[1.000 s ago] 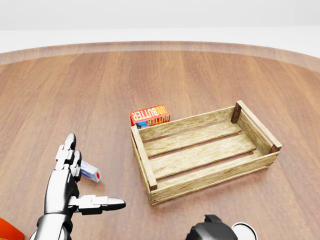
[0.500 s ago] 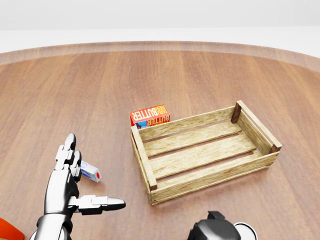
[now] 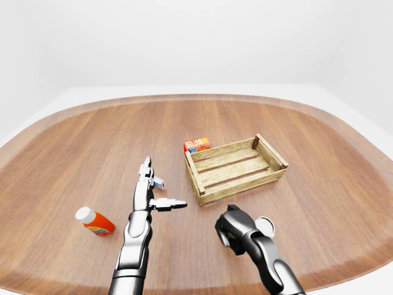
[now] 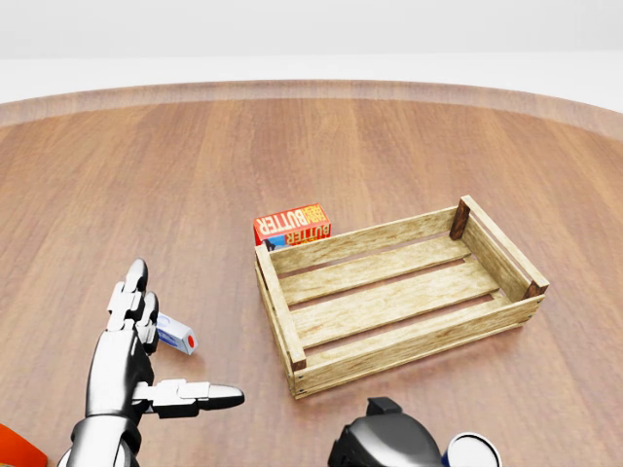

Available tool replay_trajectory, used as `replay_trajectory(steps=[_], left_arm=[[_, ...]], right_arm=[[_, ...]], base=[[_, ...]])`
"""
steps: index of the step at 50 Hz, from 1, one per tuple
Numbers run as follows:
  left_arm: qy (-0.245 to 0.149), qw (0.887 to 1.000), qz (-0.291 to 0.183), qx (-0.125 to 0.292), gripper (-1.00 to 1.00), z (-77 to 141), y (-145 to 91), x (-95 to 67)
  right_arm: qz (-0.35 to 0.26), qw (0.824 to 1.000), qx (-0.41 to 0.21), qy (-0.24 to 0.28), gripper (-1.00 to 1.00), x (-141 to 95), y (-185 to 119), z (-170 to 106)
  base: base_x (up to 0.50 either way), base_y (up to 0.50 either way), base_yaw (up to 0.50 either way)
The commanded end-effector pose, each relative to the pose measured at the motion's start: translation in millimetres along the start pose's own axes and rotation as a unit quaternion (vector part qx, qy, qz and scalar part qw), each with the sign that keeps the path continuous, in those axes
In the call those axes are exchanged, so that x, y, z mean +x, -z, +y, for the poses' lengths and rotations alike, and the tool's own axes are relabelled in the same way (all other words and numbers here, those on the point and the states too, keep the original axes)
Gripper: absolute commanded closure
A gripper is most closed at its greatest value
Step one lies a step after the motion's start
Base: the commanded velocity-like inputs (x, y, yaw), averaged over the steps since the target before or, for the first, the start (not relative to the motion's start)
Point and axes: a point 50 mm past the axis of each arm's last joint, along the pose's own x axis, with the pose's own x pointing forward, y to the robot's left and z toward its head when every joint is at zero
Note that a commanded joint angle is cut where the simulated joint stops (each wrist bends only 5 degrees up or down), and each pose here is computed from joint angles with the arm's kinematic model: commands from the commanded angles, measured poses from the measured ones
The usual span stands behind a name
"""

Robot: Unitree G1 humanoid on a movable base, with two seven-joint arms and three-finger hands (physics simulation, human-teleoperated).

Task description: Pick up the tomato sauce, and put it in the wooden tray.

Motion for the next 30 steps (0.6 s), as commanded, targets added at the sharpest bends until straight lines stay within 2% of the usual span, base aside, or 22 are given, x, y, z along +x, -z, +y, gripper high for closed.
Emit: replay_trajectory(steps=[1,16,30], left_arm=[[0.0,1.0,0.0,0.0,-1.0,0.0,0.0,0.0],[0.0,1.0,0.0,0.0,-1.0,-0.1,0.2,0.4],[0.0,1.0,0.0,0.001,-1.0,0.0,0.4,0.5]], right_arm=[[-0.065,0.998,0.004,0.011,1.0,-8.7,-34.5,-17.1],[-0.074,0.997,0.005,0.027,1.0,-10.0,-36.9,-25.7],[-0.09,0.994,-0.006,0.064,1.0,-21.6,-43.5,-56.2]], base=[[0.0,0.0,0.0],[0.0,0.0,0.0],[0.0,0.0,0.0]])
